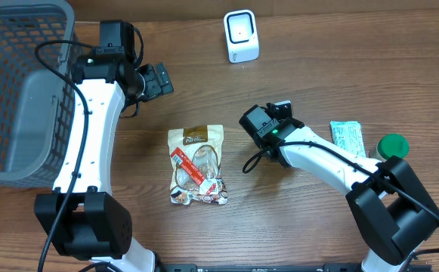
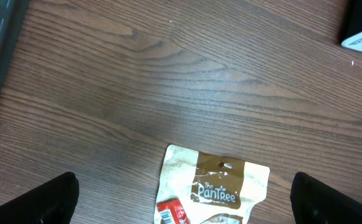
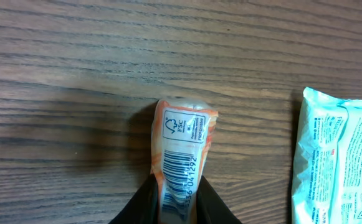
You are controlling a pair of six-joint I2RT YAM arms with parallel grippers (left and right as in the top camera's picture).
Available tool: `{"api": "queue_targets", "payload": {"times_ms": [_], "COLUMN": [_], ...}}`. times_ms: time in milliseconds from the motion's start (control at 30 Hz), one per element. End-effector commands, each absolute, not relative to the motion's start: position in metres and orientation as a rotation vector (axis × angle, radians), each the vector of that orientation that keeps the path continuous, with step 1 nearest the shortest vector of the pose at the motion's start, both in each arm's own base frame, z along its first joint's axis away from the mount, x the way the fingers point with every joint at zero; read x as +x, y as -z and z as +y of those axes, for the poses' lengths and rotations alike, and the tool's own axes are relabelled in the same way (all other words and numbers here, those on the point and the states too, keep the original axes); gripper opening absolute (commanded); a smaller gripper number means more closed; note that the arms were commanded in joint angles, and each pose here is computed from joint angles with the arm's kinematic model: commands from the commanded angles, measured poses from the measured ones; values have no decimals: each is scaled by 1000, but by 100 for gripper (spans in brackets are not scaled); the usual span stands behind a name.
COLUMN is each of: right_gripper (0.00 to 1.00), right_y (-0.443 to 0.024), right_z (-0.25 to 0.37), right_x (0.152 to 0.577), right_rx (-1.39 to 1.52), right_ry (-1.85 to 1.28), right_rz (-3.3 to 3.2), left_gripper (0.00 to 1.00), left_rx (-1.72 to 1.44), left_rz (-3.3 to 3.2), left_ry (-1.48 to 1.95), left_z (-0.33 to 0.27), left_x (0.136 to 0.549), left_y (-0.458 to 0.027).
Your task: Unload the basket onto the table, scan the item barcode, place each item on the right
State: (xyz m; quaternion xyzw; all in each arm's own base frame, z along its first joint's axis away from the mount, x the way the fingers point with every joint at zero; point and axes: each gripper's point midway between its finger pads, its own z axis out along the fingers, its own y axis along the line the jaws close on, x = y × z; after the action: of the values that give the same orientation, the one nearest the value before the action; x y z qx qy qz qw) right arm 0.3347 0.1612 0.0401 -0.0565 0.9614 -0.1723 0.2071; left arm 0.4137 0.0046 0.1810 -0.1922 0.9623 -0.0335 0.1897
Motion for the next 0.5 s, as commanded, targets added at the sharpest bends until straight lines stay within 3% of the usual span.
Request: {"api": "queue_targets", "payload": {"times_ms": [0,300,467], "right_gripper": [18,18,33], "right_y": [-37,-37,-37], "right_z": [165,179,193], "right_x": [333,330,326], "right_rx": [-188,-225,-261], "right_ry": [468,435,400], "right_rz": [2682,2670,2659], "left_gripper": [100,100,100], "left_rx": [-511,-511,-511], "left_rz": [2676,2676,2676], "left_ry": [87,88,88], "left_z": [7,7,7], "left_x": [415,415,415], "left_y": [-194,-194,-194]}}
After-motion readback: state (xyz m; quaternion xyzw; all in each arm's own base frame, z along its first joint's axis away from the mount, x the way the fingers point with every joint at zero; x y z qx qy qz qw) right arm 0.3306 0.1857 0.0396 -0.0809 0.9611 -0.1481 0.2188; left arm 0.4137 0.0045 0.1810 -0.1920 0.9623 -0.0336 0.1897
